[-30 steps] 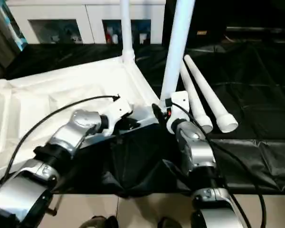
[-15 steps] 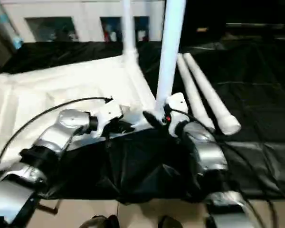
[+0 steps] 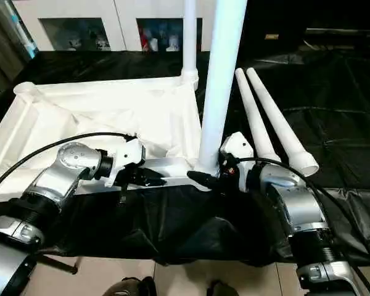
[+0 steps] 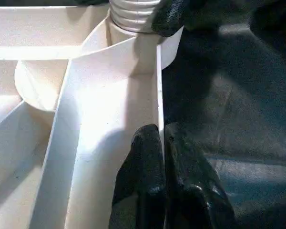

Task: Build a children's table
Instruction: Rotate leg to tighten

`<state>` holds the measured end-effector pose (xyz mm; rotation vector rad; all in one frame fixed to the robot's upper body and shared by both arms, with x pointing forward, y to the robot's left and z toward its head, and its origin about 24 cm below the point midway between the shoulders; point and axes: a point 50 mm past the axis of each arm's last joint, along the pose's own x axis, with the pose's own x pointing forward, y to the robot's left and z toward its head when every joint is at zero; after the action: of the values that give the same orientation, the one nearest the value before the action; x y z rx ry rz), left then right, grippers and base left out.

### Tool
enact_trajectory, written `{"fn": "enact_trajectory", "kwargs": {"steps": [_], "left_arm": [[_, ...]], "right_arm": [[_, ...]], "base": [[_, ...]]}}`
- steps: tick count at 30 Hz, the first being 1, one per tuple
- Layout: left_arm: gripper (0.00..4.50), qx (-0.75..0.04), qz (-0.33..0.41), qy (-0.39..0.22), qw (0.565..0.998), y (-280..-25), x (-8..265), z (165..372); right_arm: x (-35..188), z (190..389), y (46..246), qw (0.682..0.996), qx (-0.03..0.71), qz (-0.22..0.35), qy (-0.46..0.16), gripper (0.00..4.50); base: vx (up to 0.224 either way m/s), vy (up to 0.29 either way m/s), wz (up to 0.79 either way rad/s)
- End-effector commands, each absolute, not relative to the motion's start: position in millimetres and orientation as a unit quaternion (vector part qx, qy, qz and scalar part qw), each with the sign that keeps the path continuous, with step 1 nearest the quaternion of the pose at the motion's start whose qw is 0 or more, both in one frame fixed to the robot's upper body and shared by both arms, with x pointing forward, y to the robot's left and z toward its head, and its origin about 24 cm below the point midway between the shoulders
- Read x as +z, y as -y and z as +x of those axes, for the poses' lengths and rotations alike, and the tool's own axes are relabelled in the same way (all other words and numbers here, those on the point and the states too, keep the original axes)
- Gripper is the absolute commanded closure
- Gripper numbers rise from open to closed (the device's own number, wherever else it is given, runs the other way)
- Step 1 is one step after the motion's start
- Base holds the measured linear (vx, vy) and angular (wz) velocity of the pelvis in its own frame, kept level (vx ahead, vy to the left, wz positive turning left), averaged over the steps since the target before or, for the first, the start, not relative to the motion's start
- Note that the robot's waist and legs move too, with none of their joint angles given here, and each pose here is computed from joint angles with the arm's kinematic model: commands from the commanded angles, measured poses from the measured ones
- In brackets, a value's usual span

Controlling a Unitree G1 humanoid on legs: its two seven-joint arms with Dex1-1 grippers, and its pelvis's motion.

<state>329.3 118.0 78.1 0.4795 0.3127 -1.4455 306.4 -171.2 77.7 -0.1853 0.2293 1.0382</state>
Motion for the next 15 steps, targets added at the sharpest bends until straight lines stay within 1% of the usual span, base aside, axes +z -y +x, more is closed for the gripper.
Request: {"fn": "enact_trajectory", "kwargs": {"steps": [1, 2, 4, 5, 6, 7, 8, 9, 10, 11, 12, 13, 14, 15], "left_arm": [[4.5, -0.666, 0.214, -0.146, 0.699, -121, 75, 325], [4.5, -0.667, 0.214, -0.147, 0.699, -122, 75, 325], [4.5, -0.667, 0.213, -0.15, 0.698, -123, 75, 325], [4.5, -0.667, 0.213, -0.15, 0.698, -123, 75, 325], [4.5, -0.66, 0.216, -0.153, 0.703, -123, 74, 327], [4.5, -0.65, 0.221, -0.154, 0.71, -123, 74, 329], [4.5, -0.638, 0.224, -0.156, 0.72, -122, 73, 331], [4.5, -0.638, 0.224, -0.156, 0.72, -122, 73, 331], [4.5, -0.607, 0.224, -0.157, 0.747, -120, 73, 338], [4.5, -0.577, 0.217, -0.157, 0.772, -117, 75, 345], [4.5, -0.574, 0.215, -0.157, 0.774, -116, 75, 346], [4.5, -0.564, 0.211, -0.158, 0.782, -115, 76, 348], [4.5, -0.545, 0.209, -0.154, 0.797, -108, 78, 353], [4.5, -0.538, 0.208, -0.153, 0.802, -106, 79, 355]], "right_arm": [[81, 304.4, 172.4, 0.856, 0.499, -0.088, -0.107, 1.02], [81, 303.6, 171.6, 0.854, 0.502, -0.086, -0.108, 1.02], [80, 302.3, 169.6, 0.852, 0.505, -0.082, -0.108, 1.3], [80, 302.2, 169.4, 0.852, 0.505, -0.082, -0.109, 1.3], [78, 302.3, 167.2, 0.856, 0.5, -0.075, -0.11, 1.37], [75, 303.5, 166.3, 0.862, 0.489, -0.072, -0.111, 1.57], [73, 306.1, 165.9, 0.872, 0.47, -0.073, -0.113, 1.57], [73, 306.1, 165.9, 0.872, 0.47, -0.073, -0.113, 1.64], [66, 313.3, 165.5, 0.899, 0.417, -0.068, -0.116, 1.67], [59, 320.5, 164.1, 0.926, 0.355, -0.049, -0.121, 1.69], [58, 321.3, 163.8, 0.929, 0.348, -0.046, -0.121, 1.72], [55, 323.8, 162.8, 0.938, 0.322, -0.035, -0.124, 1.72], [48, 328.3, 159.6, 0.953, 0.272, -0.015, -0.133, 1.74], [46, 329.9, 158.5, 0.958, 0.253, -0.01, -0.137, 1.74]], "base": [[0.0, 0.0, 0.0], [0.0, 0.0, 0.0], [0.0, 0.0, 0.0], [0.0, 0.0, 0.0], [0.0, 0.0, 0.0], [0.0, 0.0, 0.0], [0.0, 0.0, 0.0], [0.0, 0.0, 0.0], [0.0, 0.0, 0.0], [0.0, 0.0, 0.0], [0.0, 0.0, 0.0], [0.0, 0.0, 0.0], [0.0, 0.0, 0.0], [0.0, 0.0, 0.0]]}}
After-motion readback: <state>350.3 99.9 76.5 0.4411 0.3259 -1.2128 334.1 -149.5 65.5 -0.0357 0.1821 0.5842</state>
